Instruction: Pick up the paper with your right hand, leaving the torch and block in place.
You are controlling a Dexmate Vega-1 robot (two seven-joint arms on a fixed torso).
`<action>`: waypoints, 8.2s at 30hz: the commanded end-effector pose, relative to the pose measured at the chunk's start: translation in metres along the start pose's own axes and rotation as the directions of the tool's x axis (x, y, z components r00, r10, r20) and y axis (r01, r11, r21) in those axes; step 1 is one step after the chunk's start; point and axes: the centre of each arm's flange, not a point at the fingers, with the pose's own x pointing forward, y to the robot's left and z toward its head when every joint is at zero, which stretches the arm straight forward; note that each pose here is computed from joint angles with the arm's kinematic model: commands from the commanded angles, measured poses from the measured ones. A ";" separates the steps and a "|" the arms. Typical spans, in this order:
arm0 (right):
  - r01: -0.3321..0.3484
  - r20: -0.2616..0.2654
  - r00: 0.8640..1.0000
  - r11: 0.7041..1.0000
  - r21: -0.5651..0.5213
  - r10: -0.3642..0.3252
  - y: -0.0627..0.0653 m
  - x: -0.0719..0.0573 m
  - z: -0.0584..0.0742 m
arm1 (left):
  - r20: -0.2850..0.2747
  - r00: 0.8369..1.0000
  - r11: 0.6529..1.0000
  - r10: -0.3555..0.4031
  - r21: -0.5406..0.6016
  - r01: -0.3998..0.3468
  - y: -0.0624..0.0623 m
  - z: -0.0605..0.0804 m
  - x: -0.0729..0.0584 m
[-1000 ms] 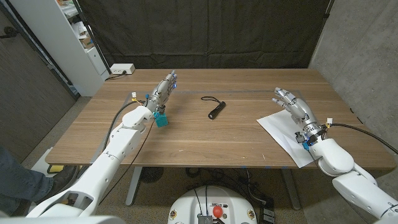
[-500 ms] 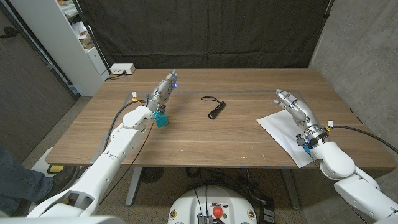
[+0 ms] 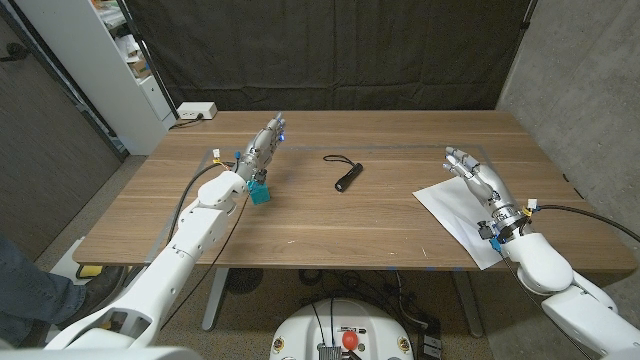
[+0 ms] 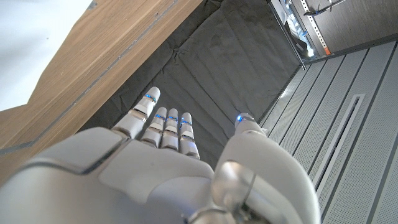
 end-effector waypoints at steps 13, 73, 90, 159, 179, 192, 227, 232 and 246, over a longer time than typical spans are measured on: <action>0.020 -0.002 1.000 0.987 -0.162 -0.021 0.009 -0.010 0.006 | -0.003 1.000 1.000 -0.010 -0.005 0.010 0.002 -0.006 -0.003; -0.005 -0.021 1.000 0.804 -0.594 -0.010 0.015 -0.020 0.013 | -0.008 1.000 1.000 -0.020 -0.022 0.019 -0.002 -0.007 0.006; -0.047 -0.061 0.998 0.716 -0.697 0.006 0.017 -0.015 0.013 | -0.012 1.000 0.999 -0.026 -0.030 0.026 -0.001 -0.009 0.018; -0.204 -0.267 0.964 0.611 -0.765 -0.013 0.040 -0.044 -0.010 | -0.018 1.000 0.999 -0.014 -0.034 0.014 0.007 -0.013 0.014; -0.239 -0.329 0.943 0.595 -0.768 -0.046 0.040 -0.051 -0.024 | -0.025 1.000 0.999 -0.016 -0.031 0.015 0.003 -0.013 0.011; -0.242 -0.350 0.934 0.604 -0.759 -0.066 0.037 -0.056 -0.035 | -0.023 1.000 1.000 -0.017 -0.024 0.016 0.001 -0.010 0.010; -0.247 -0.364 0.928 0.602 -0.759 -0.078 0.041 -0.060 -0.052 | -0.042 0.999 0.999 -0.025 -0.020 0.024 -0.003 -0.014 0.009; -0.226 -0.347 0.933 0.591 -0.774 -0.097 0.041 -0.061 -0.053 | -0.043 0.999 0.999 -0.025 -0.021 0.024 -0.005 -0.014 0.009; -0.174 -0.302 0.943 0.564 -0.807 -0.141 0.046 -0.064 -0.056 | -0.046 0.999 1.000 -0.026 -0.019 0.025 -0.008 -0.015 0.008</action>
